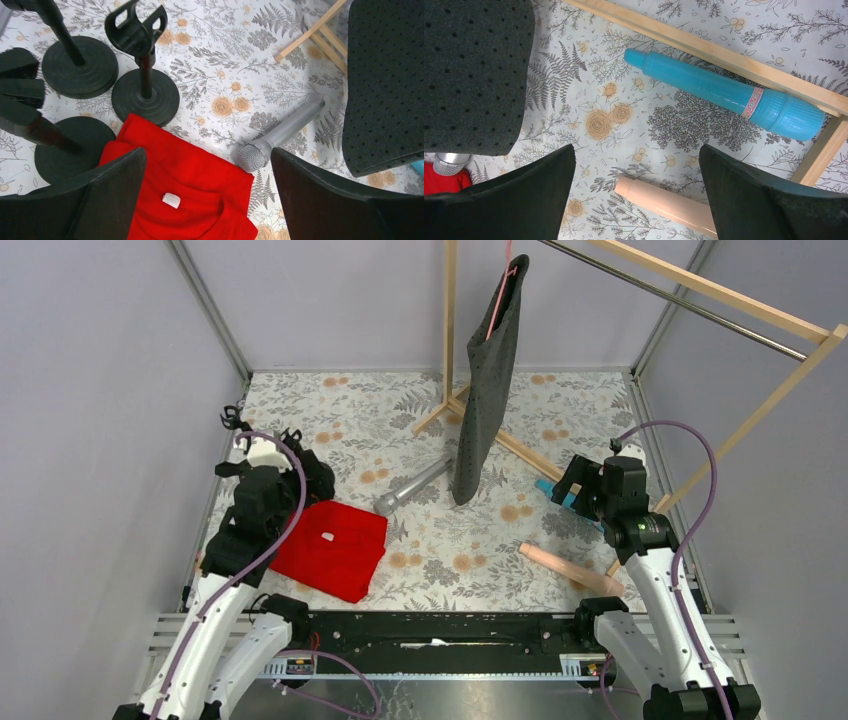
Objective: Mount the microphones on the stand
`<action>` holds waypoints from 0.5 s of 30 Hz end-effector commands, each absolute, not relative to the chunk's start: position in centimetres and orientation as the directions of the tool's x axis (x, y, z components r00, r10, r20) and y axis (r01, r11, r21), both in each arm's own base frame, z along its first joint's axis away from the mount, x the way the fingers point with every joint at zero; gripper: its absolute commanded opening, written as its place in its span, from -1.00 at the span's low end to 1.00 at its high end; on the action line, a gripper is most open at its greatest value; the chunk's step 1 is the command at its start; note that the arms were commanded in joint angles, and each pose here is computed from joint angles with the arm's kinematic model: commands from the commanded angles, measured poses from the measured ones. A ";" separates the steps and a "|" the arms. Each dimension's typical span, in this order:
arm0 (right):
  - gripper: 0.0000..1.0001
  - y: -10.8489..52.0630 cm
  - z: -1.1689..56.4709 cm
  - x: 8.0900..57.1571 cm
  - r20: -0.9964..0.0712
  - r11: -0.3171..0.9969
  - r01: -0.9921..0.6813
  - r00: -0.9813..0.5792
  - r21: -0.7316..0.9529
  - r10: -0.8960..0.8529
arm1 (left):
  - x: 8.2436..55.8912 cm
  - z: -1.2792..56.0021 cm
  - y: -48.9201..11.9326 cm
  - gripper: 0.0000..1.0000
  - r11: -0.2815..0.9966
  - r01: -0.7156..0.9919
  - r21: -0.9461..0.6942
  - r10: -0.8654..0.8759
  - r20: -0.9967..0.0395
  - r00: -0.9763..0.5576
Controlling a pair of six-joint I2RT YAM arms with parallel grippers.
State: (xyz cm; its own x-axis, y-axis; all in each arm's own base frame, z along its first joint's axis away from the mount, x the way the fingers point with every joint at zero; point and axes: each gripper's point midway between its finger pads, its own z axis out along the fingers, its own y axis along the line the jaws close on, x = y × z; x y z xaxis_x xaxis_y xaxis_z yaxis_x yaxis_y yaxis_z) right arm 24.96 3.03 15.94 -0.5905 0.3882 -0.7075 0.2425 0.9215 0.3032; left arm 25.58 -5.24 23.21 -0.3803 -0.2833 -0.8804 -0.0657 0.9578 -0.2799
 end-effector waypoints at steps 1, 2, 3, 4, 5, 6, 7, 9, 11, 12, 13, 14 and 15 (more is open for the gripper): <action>1.00 2.7 16.4 25.2 -0.722 0.918 0.255 -0.567 0.304 0.397 | 25.9 24.7 -4.1 0.97 0.950 -0.112 -0.290 -0.311 -0.903 -0.297; 1.00 2.7 16.5 25.2 -0.725 0.918 0.253 -0.562 0.306 0.397 | 26.0 24.6 -3.8 0.98 0.947 -0.131 -0.293 -0.319 -0.902 -0.292; 1.00 2.7 16.5 25.3 -0.727 0.918 0.250 -0.560 0.307 0.396 | 26.1 24.5 -3.6 0.97 0.945 -0.148 -0.290 -0.322 -0.902 -0.287; 1.00 2.7 16.4 25.3 -0.727 0.918 0.249 -0.560 0.308 0.396 | 26.2 24.5 -3.4 0.97 0.943 -0.161 -0.291 -0.327 -0.901 -0.285; 1.00 2.8 16.4 25.3 -0.726 0.918 0.248 -0.562 0.309 0.396 | 26.3 24.7 -3.2 0.97 0.940 -0.176 -0.291 -0.332 -0.901 -0.280; 1.00 2.9 16.3 25.3 -0.723 0.919 0.246 -0.568 0.309 0.395 | 26.3 24.7 -2.8 0.97 0.936 -0.202 -0.288 -0.336 -0.900 -0.276; 1.00 2.9 16.2 25.4 -0.718 0.919 0.245 -0.573 0.309 0.394 | 26.3 25.0 -2.4 0.97 0.928 -0.229 -0.293 -0.348 -0.900 -0.263; 1.00 3.0 16.1 25.4 -0.714 0.919 0.246 -0.578 0.308 0.394 | 26.6 25.4 -1.9 0.97 0.910 -0.269 -0.316 -0.379 -0.897 -0.229; 1.00 3.0 16.1 25.3 -0.712 0.920 0.246 -0.582 0.306 0.393 | 27.2 25.9 -1.9 0.97 0.903 -0.269 -0.336 -0.393 -0.897 -0.200; 1.00 2.9 16.3 25.3 -0.715 0.919 0.246 -0.577 0.307 0.394 | 27.5 26.2 -2.0 0.97 0.901 -0.268 -0.343 -0.397 -0.899 -0.184; 1.00 2.9 16.3 25.3 -0.719 0.919 0.246 -0.573 0.307 0.394 | 27.9 26.5 -1.9 0.98 0.897 -0.269 -0.350 -0.402 -0.900 -0.169; 1.00 2.9 16.5 25.3 -0.722 0.919 0.242 -0.568 0.311 0.394 | 28.3 26.7 -1.9 0.97 0.894 -0.274 -0.354 -0.404 -0.901 -0.155; 1.00 3.0 16.6 25.3 -0.725 0.919 0.238 -0.564 0.316 0.395 | 28.7 26.9 -1.8 0.97 0.891 -0.283 -0.354 -0.405 -0.903 -0.145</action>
